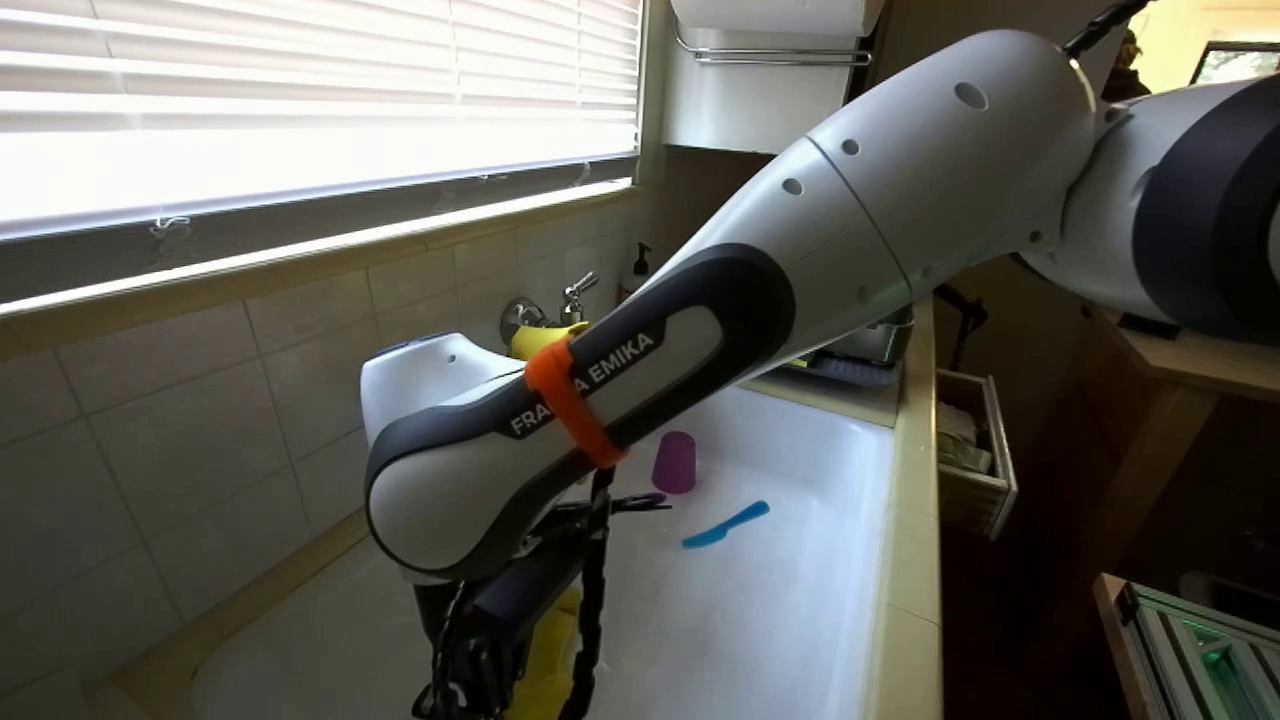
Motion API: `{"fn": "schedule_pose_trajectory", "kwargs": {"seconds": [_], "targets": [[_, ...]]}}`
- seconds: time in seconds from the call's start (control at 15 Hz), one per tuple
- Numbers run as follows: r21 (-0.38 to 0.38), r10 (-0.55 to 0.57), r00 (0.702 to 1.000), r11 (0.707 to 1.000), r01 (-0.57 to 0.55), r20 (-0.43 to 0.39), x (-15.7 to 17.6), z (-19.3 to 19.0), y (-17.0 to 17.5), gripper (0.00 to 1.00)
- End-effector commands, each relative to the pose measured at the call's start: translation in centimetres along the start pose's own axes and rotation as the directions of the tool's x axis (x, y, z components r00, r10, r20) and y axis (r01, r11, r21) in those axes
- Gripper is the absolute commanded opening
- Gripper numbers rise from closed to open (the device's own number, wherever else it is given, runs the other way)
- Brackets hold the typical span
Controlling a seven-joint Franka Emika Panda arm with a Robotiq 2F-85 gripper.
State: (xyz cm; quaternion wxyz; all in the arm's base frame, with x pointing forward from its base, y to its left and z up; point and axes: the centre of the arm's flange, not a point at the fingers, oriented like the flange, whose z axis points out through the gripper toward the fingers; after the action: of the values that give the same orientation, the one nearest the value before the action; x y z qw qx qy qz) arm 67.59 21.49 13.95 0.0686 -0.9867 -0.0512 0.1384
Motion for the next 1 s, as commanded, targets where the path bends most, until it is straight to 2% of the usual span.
{"fn": "schedule_pose_trajectory", "kwargs": {"seconds": [0.0, 0.2, 0.4, 0.93], "targets": [[0.055, 0.003, 0.999, 0.998, -0.005, 0.040, -1.0, -0.5, -0.5, 0.01], [0.054, 0.000, 1.000, 0.999, -0.001, 0.013, -1.8, -2.1, -1.0, 0.01], [0.047, 0.036, 0.999, 0.998, -0.036, -0.001, -3.0, -5.3, -1.1, 0.01], [0.000, 0.113, 0.988, 0.994, -0.114, -0.102, -5.9, -12.5, -0.9, 0.01]]}}
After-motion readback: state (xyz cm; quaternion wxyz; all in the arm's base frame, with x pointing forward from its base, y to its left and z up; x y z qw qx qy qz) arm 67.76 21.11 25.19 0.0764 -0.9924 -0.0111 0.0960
